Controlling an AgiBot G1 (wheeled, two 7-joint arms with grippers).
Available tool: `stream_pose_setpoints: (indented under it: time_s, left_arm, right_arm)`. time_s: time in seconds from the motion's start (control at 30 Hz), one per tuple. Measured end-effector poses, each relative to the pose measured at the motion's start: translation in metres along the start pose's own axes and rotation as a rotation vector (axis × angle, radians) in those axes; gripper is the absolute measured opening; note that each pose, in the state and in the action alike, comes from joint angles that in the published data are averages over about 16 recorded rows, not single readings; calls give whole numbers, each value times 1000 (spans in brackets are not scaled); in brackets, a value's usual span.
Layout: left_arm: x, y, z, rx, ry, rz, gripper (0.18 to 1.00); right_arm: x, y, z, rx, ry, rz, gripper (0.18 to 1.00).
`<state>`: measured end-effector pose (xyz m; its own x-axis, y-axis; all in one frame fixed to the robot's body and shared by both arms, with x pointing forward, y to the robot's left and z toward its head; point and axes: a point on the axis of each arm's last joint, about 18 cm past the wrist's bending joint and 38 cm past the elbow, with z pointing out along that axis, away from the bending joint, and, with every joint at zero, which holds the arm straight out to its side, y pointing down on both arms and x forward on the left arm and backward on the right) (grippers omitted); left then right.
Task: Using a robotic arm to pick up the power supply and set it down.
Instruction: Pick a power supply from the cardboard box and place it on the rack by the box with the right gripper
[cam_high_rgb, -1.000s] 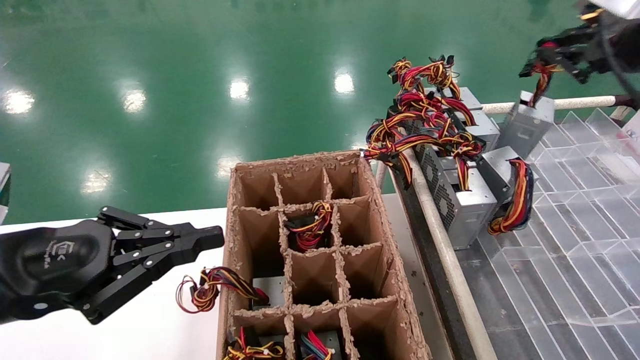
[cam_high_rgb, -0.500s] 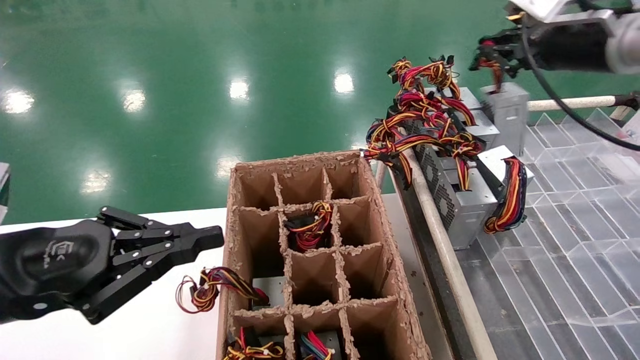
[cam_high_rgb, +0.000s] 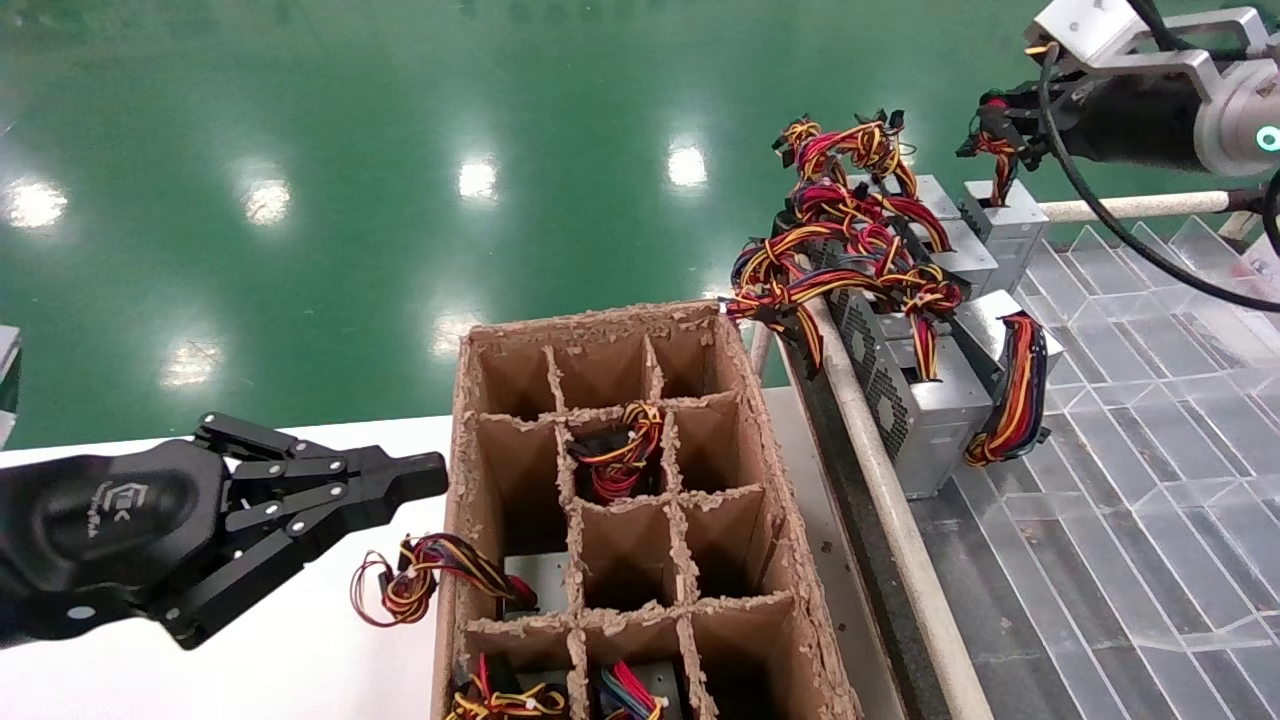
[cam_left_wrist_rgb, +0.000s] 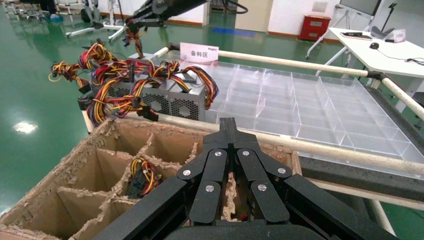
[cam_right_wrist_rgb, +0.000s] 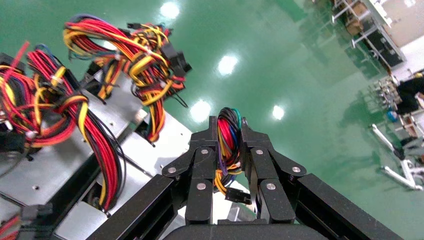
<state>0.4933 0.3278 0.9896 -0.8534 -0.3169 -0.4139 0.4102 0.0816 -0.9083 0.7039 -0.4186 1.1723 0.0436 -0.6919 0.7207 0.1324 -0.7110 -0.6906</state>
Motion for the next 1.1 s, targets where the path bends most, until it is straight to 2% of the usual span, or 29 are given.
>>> stream_pose_setpoints:
  time_s: [0.3, 0.67, 0.87, 1.1]
  left_arm:
    - [0, 0, 0, 0, 0, 0, 191]
    - [0, 0, 0, 0, 0, 0, 191]
    - [0, 0, 0, 0, 0, 0, 191]
    - [0, 0, 0, 0, 0, 0, 191]
  right_arm:
    - [-3, 11, 3, -15, 6, 32, 252]
    - [-3, 7, 4, -15, 0, 32, 270]
    - [-7, -1, 6, -15, -17, 12, 315]
    - [-17, -12, 8, 14, -64, -7, 419]
